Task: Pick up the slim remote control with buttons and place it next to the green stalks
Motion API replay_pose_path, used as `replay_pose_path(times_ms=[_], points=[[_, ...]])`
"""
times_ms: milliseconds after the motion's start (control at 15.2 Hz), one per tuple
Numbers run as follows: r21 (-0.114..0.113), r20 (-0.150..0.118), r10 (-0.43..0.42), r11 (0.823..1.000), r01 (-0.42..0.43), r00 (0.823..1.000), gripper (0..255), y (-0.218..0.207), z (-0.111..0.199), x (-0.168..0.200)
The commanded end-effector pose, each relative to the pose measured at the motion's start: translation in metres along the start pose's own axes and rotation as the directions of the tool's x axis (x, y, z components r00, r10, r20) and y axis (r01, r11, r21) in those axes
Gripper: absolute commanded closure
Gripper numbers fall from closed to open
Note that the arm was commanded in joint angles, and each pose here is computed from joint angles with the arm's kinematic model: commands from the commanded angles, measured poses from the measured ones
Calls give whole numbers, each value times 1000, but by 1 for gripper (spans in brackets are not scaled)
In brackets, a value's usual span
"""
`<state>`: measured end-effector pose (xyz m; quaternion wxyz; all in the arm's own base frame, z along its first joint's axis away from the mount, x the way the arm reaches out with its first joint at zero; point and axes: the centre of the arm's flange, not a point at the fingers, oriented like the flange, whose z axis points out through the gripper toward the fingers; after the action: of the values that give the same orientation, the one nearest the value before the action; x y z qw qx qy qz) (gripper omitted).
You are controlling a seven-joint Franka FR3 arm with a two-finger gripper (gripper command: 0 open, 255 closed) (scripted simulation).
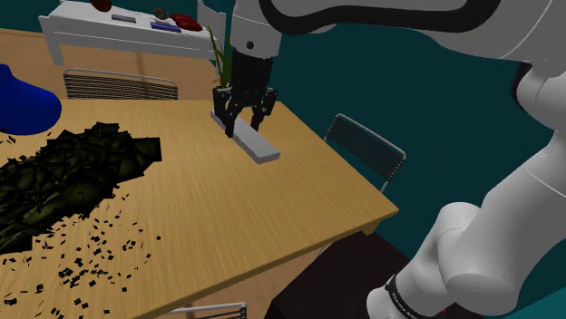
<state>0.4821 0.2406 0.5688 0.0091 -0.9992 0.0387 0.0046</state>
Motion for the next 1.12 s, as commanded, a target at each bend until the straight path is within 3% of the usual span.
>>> replay_pose_path(times_ms=[0, 1056], points=[[0, -1, 0, 1000, 0, 1000, 255, 0, 11, 0], [0, -1, 0, 1000, 0, 1000, 255, 1, 95, 1]])
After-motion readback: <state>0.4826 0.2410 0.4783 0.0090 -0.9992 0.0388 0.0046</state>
